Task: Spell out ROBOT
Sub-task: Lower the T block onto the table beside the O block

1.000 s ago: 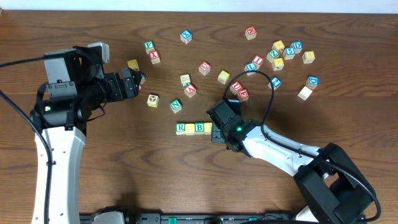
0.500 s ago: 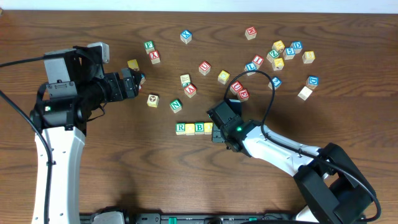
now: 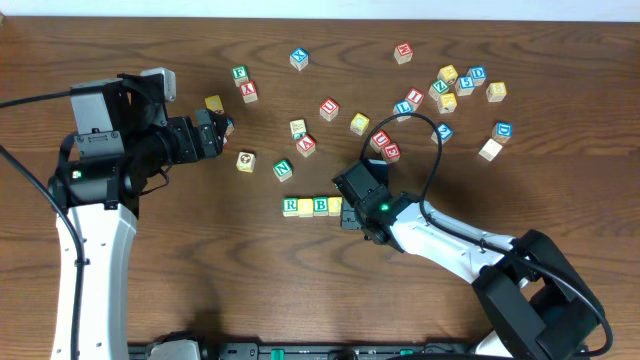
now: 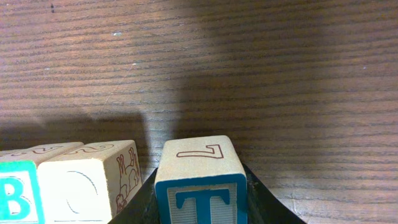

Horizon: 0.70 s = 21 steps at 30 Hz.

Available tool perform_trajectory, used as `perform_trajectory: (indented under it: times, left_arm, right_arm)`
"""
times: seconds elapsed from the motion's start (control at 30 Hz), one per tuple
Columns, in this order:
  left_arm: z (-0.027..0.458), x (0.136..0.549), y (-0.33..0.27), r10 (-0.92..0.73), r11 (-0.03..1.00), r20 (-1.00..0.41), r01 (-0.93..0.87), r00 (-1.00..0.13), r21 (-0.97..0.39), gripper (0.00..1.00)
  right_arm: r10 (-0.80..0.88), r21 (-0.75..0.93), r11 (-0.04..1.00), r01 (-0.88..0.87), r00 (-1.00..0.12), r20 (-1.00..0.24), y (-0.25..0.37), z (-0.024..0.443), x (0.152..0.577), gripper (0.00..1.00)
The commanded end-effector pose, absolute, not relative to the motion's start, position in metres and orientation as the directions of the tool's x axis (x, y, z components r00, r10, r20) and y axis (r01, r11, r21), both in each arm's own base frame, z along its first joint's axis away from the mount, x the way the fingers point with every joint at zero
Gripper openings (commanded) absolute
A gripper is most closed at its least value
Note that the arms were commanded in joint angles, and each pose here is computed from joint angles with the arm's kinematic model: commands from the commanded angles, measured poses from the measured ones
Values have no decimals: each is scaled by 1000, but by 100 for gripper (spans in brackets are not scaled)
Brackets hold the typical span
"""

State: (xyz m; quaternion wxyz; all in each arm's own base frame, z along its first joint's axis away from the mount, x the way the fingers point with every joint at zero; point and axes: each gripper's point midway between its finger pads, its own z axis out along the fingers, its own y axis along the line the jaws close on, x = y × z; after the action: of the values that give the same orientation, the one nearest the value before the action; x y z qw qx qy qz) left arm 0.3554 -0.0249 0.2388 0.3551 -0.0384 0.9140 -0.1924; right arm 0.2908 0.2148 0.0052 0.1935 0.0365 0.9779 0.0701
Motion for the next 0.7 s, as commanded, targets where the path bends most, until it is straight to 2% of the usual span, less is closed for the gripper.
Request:
perform_trajectory:
  times: [0.0, 0.1, 0.67]
  left_arm:
    - [249, 358, -25, -198, 922, -655, 88, -729, -377, 98]
    - [249, 358, -25, -198, 922, -655, 88, -729, -377, 98]
    - [249, 358, -25, -198, 922, -655, 88, -729, -377, 98]
  right_arm:
    - [105, 129, 990, 60, -920, -378, 211, 1, 291, 31]
    - [105, 129, 990, 60, -920, -378, 211, 1, 291, 35]
    - [110, 119, 990, 68, -914, -390, 209, 1, 293, 35]
